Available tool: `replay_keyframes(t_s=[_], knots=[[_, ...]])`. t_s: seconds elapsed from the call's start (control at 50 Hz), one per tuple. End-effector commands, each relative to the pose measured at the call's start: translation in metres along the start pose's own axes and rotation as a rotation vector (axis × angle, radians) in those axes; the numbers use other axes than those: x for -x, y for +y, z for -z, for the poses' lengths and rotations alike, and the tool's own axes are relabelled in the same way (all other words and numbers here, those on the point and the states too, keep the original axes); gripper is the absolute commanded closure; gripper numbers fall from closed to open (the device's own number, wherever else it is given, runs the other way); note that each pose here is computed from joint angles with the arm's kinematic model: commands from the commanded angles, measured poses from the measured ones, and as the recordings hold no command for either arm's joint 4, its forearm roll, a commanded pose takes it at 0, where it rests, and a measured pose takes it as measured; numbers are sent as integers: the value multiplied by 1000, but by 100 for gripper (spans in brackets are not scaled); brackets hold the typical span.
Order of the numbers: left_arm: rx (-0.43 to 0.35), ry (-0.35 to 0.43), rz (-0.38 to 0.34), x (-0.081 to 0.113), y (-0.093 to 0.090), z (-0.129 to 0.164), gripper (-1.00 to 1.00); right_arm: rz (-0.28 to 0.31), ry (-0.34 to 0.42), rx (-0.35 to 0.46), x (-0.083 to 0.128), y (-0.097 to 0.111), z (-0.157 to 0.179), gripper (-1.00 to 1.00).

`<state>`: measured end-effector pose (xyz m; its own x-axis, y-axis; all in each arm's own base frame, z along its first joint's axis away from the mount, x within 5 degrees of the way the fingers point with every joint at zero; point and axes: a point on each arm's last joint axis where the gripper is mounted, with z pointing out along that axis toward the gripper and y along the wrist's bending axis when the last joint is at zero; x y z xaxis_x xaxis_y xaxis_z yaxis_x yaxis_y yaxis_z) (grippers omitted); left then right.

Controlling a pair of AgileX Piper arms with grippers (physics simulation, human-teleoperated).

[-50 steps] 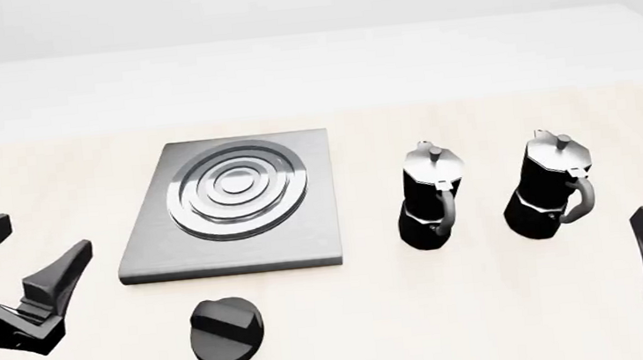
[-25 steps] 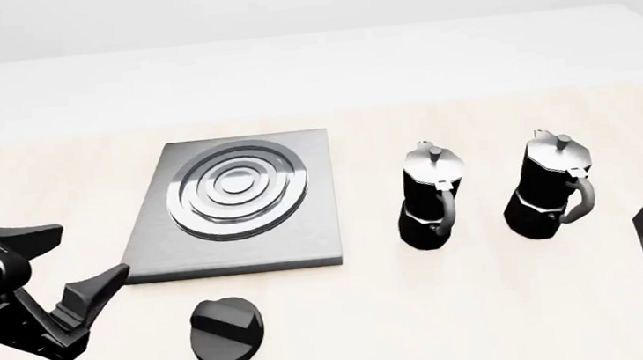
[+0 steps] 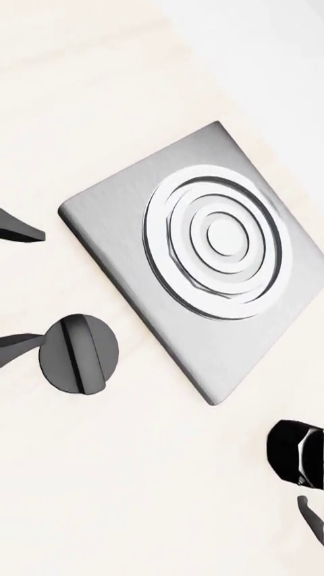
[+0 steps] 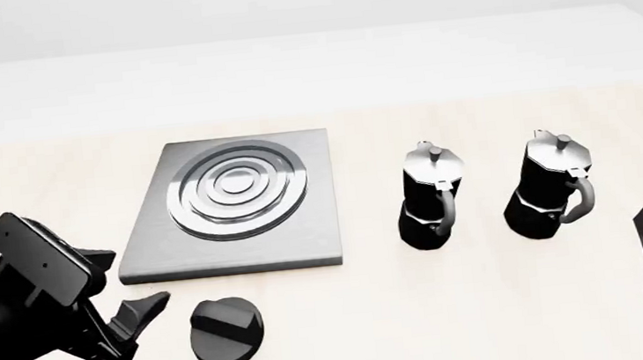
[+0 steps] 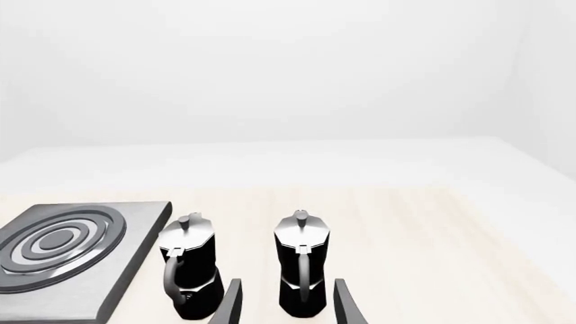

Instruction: Turn off the stove.

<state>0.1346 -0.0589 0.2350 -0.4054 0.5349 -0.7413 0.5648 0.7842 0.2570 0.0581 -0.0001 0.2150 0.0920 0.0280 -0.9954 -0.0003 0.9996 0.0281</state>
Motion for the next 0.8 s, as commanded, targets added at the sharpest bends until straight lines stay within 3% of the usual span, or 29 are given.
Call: replay_keyframes(t_s=[0.02,0.52,0.8], knots=[[-34,50,-14,-10,-7,-19,-100,-1,0,-1,0,0,0,-100],[-82,117,-13,-27,-19,-54,-100,-6,-1,-1,0,0,0,-100],[-51,145,-17,-32,-11,-71,-100,-6,0,0,1,0,-2,-100]])
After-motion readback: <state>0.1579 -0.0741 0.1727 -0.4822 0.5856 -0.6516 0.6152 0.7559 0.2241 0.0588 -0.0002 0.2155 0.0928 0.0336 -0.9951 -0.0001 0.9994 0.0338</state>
